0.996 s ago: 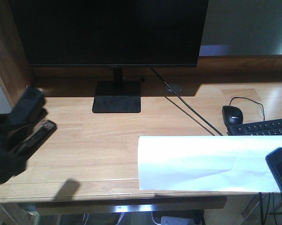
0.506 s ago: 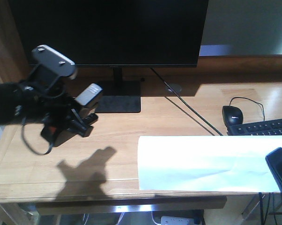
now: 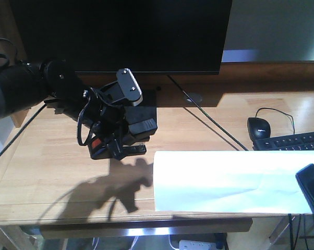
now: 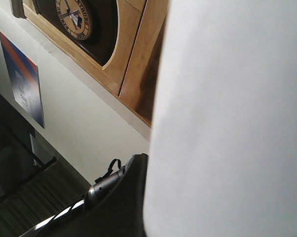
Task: Grab stapler and paper to desk for stapling
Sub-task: 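Lower the stapler onto the desk beside the monitor stand with the left gripper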
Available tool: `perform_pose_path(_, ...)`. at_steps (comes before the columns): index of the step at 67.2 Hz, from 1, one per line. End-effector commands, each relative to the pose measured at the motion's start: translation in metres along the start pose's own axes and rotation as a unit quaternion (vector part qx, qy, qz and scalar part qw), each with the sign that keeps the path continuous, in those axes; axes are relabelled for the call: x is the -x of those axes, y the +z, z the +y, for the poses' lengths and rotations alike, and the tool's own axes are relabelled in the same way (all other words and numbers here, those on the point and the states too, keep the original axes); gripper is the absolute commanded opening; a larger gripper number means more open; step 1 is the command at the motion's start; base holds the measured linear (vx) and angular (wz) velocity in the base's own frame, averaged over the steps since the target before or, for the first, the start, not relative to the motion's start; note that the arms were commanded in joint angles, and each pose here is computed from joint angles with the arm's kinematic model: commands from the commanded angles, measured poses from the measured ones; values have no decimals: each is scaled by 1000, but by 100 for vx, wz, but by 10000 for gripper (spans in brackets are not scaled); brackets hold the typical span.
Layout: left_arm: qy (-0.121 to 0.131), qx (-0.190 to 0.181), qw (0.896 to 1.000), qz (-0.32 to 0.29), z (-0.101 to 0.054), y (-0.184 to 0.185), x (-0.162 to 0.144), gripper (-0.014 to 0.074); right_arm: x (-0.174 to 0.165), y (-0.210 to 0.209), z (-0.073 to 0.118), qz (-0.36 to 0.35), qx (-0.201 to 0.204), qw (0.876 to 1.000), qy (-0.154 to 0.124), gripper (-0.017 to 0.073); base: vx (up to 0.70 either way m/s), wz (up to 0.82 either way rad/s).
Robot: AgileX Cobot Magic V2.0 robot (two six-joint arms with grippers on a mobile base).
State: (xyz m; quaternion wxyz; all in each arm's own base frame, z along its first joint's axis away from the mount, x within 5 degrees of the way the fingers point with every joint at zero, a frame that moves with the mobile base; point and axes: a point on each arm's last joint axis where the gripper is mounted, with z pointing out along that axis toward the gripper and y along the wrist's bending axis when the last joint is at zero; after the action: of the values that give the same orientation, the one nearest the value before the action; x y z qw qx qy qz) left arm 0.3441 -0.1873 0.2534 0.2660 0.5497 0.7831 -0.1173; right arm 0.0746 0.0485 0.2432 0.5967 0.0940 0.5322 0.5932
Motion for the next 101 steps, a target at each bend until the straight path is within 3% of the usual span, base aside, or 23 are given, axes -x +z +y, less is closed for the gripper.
perform_pose_path(1, 6, 19, 998, -63, 16, -24, 9, -7, 2, 0, 4, -11, 24, 1000, 0, -6, 0, 0)
perform_pose_path(9, -7, 3, 997, -81, 32, -28, -7, -7, 2, 0, 4, -11, 24, 1000, 0, -6, 0, 0)
perform_pose_path(16, 6, -6, 996, -90, 46, -32, -23, -7, 2, 0, 4, -11, 24, 1000, 0, -6, 0, 0)
perform_pose_path(29, -25, -7, 994, -102, 73, -35, -56, -7, 2, 0, 4, -11, 24, 1000, 0, -6, 0, 0)
perform_pose_path(34, -14, -23, 994, -105, 79, -31, -68, -7, 2, 0, 4, -11, 24, 1000, 0, -6, 0, 0)
perform_pose_path(42, 25, -70, 990, -120, 84, -19, -88, -7, 2, 0, 4, -11, 24, 1000, 0, -6, 0, 0)
perform_pose_path(51, 18, -99, 982, -160, 92, -4, -105, -7, 2, 0, 4, -11, 24, 1000, 0, -6, 0, 0)
perform_pose_path(57, 26, -101, 977, -187, 97, 5, -112, -7, 2, 0, 4, -11, 24, 1000, 0, -6, 0, 0)
perform_pose_path(68, 80, -92, 972, -200, 102, 17, -119, -7, 2, 0, 4, -11, 24, 1000, 0, -6, 0, 0)
perform_pose_path(94, 70, -99, 974, -193, 109, 35, -126, 42, 2, 0, 4, -11, 24, 1000, 0, -6, 0, 0)
perform_pose_path(101, 52, -92, 977, -187, 111, 37, -128, 86, 2, 0, 4, -11, 24, 1000, 0, -6, 0, 0)
